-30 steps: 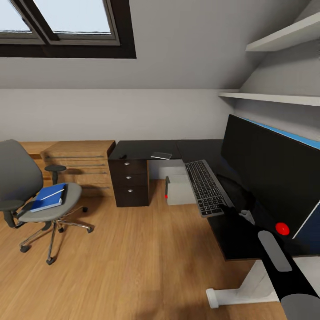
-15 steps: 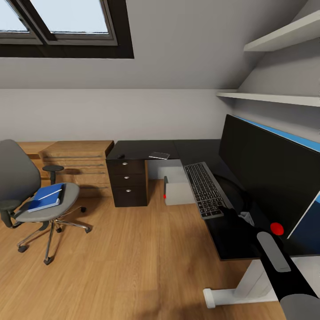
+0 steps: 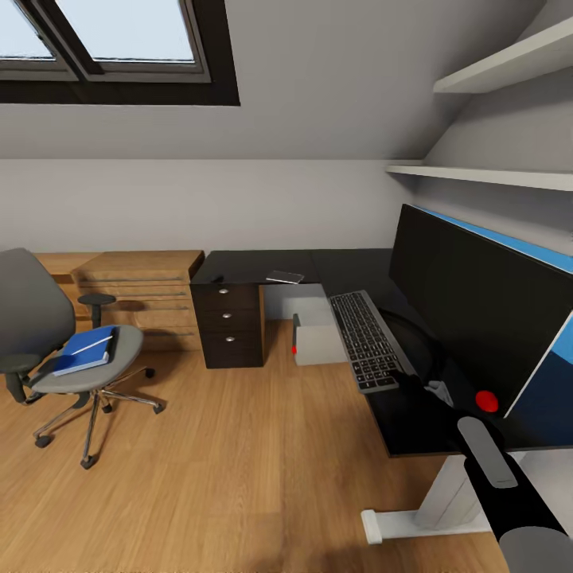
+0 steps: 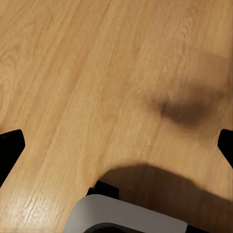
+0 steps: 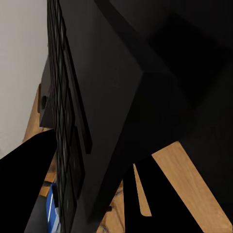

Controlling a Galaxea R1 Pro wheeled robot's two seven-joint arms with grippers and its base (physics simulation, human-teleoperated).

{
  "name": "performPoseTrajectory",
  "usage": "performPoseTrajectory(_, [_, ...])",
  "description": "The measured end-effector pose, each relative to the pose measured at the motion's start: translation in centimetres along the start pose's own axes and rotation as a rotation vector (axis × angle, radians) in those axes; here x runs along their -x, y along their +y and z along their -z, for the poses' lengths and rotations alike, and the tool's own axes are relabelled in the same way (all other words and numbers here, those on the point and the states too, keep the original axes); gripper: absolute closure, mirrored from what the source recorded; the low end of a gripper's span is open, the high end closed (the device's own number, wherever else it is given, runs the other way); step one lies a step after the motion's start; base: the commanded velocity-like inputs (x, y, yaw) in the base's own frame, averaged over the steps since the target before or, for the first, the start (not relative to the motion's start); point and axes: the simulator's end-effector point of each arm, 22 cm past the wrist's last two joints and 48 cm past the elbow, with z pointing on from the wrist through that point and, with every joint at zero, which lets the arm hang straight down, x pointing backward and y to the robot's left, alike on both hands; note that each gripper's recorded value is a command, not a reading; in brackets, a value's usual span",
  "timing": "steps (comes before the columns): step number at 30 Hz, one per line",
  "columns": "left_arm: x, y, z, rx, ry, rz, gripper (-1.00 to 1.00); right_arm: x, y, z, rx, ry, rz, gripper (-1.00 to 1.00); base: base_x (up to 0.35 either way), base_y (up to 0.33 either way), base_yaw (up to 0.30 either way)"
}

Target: In the bedroom, organize the workspace by keeping the computer under the desk, ensuring the monitor is on the desk, placing the keyboard on the desk next to the monitor, placing the mouse on the desk next to the keyboard, moving the folder from the swivel chair onto the desk next to the mouse, stacking the notebook on top of the folder with the pen on top of the notebook, and positioning the swivel chair next to the desk.

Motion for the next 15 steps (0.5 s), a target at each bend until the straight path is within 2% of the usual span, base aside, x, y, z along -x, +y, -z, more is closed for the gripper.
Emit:
performPoseTrajectory(5, [0.0,0.0,0.0,0.000,0.000,0.000,-1.00,-0.2,-0.1,-0.1,0.006,0.003,-0.002,1.00,-0.002,-0.010,0.000])
performPoseTrajectory(10, [0.0,0.0,0.0,0.000,0.000,0.000,-1.00,-0.3,-1.2,-0.2,-0.015,-0.001,-0.012,1.00,0.000,-0.143,0.000])
performPoseTrajectory(15, [0.0,0.0,0.0,-0.001,0.000,-0.001,-1.00,-0.1,-1.5,-0.3,-0.020,-0.014,-0.019,1.00,0.000,-0.044,0.000])
